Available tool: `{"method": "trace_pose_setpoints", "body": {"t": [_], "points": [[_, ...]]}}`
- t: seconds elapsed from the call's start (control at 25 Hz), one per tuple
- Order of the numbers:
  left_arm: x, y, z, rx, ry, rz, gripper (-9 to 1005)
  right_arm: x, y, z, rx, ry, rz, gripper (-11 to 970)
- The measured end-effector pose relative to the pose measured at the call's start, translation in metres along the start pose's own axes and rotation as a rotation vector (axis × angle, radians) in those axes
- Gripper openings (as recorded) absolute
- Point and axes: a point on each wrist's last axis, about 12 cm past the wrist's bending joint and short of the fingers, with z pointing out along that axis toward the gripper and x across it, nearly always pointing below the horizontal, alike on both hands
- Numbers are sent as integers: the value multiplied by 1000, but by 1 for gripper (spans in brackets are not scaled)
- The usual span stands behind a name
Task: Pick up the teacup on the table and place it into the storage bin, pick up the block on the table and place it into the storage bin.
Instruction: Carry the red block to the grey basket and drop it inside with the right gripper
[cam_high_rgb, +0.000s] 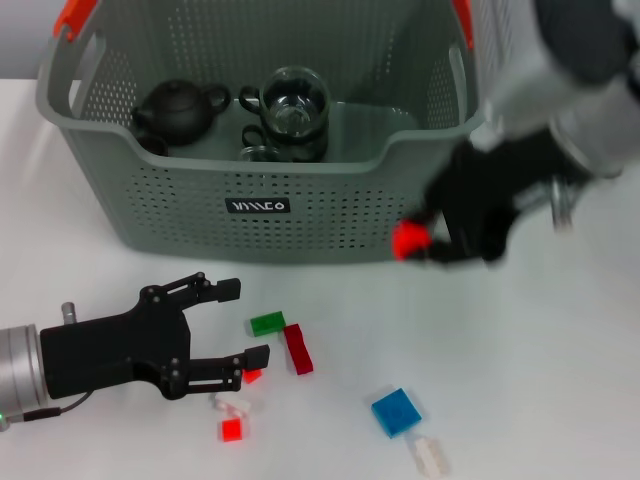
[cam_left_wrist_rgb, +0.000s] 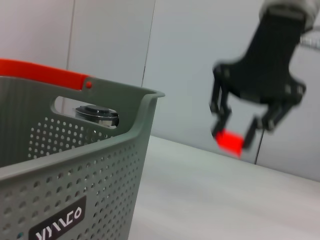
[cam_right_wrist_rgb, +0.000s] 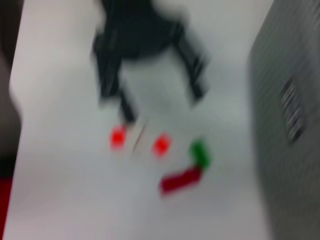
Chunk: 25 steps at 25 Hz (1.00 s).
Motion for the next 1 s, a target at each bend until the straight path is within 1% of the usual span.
{"method": "trace_pose_setpoints", "body": {"t": [0.12, 0.2, 0.36, 0.44, 0.52, 0.64, 0.76, 1.0], "points": [[0, 0, 0, -2, 1, 3, 904, -14, -17, -18, 105, -119, -2, 310], [0, 1, 0, -3, 1, 4, 904, -22, -32, -25, 205, -202, 18, 310], [-2, 2, -1, -2, 3, 8, 904, -28, -62, -23, 389, -328, 112, 309], [-3, 3, -1, -2, 4, 10, 904, -27, -74, -18, 433, -359, 154, 309], [-4, 4, -1, -2, 5, 12, 904, -27, -83, -10, 452, -367, 179, 310], [-4, 5, -2, -7, 3, 13, 905, -26, -91, 2, 470, -366, 205, 310], [-5, 6, -2, -11, 0, 14, 905, -25, -96, 12, 467, -359, 226, 310], [-6, 7, -2, -10, 0, 18, 905, -25, -101, 22, 456, -346, 244, 311]]}}
